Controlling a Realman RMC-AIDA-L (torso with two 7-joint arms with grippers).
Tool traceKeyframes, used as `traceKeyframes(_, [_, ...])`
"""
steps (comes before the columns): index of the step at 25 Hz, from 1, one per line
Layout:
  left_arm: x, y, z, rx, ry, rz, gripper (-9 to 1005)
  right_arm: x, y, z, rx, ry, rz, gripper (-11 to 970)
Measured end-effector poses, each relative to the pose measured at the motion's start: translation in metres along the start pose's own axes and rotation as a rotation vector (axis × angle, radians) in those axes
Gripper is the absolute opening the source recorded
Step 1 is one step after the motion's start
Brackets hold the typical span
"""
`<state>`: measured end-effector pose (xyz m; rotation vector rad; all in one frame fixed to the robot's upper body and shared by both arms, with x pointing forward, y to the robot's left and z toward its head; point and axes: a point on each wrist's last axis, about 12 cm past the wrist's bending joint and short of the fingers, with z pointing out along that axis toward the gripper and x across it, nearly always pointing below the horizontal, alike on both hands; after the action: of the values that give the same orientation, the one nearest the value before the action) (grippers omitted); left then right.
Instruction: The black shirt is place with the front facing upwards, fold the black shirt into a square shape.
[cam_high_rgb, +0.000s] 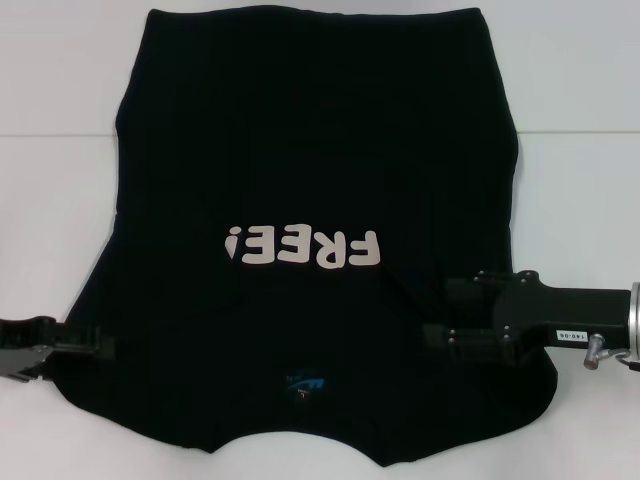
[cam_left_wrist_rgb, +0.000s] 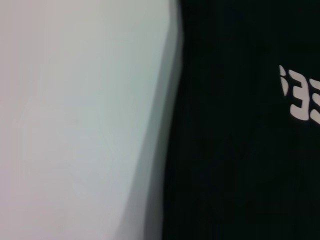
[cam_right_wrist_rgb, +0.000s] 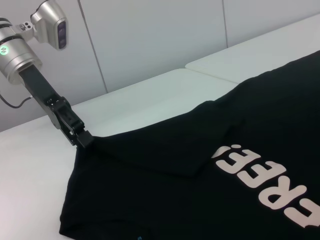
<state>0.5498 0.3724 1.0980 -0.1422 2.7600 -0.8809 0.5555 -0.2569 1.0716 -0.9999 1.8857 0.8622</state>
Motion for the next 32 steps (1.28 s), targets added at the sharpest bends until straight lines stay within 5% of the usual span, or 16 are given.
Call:
traceKeyframes(8, [-0.003,0.0,0.002,-0.015,-0.024,0.012,890,0.0,0.0,-0.001,-0.001,-0.005,0.005,818])
traceKeyframes(21, [-0.002,0.002,0.002,-0.029,-0.021,0.04,371,0.0,-0.003,-0.006,0.005,0.0,0.064,820])
traceKeyframes(25, [-0.002,0.003,0.002,-0.029,-0.02,0.045,213,-0.007,-0.015,-0.021,0.04,0.027,0.177,821])
traceKeyframes(32, [0.0,0.002,0.001,-0.022,-0.009,0.062,82,-0.042,-0.055,-0.063,0.196,0.275,0.577,821])
